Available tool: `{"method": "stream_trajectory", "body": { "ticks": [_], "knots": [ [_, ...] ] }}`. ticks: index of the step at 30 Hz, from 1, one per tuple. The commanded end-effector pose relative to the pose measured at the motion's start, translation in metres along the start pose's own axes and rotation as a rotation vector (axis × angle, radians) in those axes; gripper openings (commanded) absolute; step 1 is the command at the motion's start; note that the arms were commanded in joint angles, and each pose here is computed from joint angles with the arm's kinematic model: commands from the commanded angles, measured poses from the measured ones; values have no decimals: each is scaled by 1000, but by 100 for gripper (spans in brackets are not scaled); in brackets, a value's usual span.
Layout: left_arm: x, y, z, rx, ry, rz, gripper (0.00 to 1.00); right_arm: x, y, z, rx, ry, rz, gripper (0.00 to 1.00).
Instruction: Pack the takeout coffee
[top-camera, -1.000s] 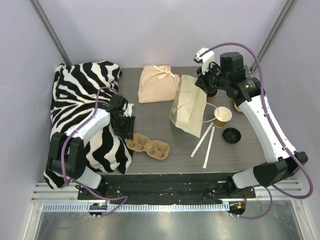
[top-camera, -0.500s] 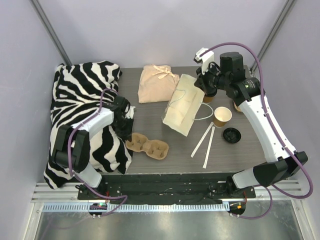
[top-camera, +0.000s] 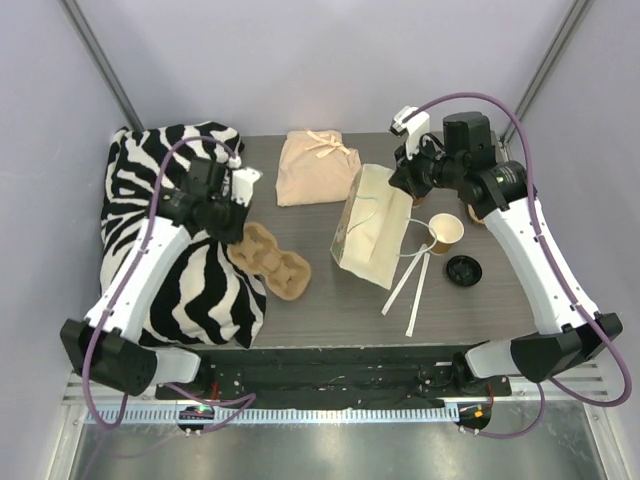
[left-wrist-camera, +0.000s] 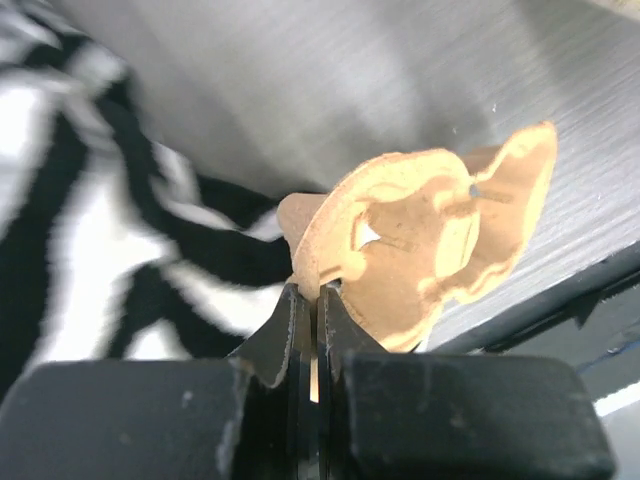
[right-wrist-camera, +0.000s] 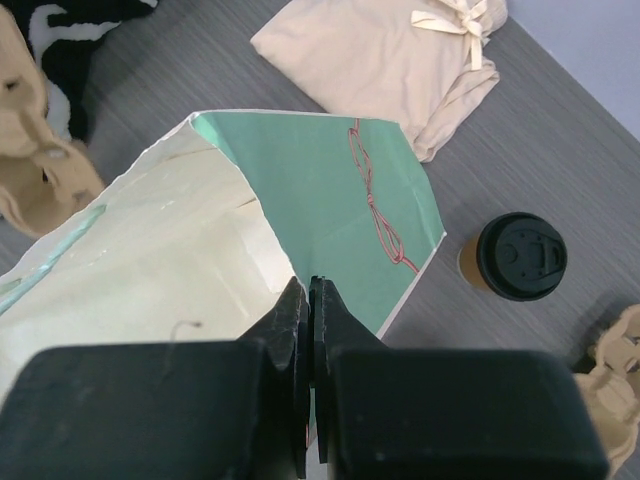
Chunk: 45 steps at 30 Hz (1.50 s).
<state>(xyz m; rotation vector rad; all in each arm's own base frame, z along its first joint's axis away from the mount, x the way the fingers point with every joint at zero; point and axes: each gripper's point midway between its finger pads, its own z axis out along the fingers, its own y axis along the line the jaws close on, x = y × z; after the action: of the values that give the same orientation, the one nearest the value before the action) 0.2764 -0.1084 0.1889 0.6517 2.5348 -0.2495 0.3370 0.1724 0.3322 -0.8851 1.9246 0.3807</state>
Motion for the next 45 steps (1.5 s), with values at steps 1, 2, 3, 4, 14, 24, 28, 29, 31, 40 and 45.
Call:
{"method": "stream_trajectory", "body": {
  "ticks": [1,2,3,4,14,24,28,29,31,40,45],
  "knots": [
    [-41,14,-82,-101,-181,234,0,-10,17,-18,-57,-38,29,1],
    [-51,16,-97,-123,-225,265,0,-7,19,-18,-67,-27,43,1],
    [-71,15,-127,-152,-321,295,0,-6,21,-17,-75,-21,51,1],
    [-81,15,-142,-175,-367,328,0,-4,23,-16,-85,-14,69,1],
    [-171,-24,-270,-173,-783,511,0,12,37,7,-142,78,165,1],
    [-221,-102,-310,-145,-1046,731,0,7,18,43,-107,114,207,1],
    [-240,-132,-330,-111,-1157,740,0,3,6,58,-77,120,212,1],
    [-245,-138,-341,-122,-1202,733,0,5,4,64,-73,130,216,1],
    [-247,-149,-341,-110,-1218,770,0,-1,2,65,-70,119,215,1],
    [-222,-198,-288,-176,-1069,1070,0,-11,5,62,-95,95,202,1],
    [-222,-184,-290,-252,-1054,1052,0,-5,17,55,-130,102,142,1]
  ]
}}
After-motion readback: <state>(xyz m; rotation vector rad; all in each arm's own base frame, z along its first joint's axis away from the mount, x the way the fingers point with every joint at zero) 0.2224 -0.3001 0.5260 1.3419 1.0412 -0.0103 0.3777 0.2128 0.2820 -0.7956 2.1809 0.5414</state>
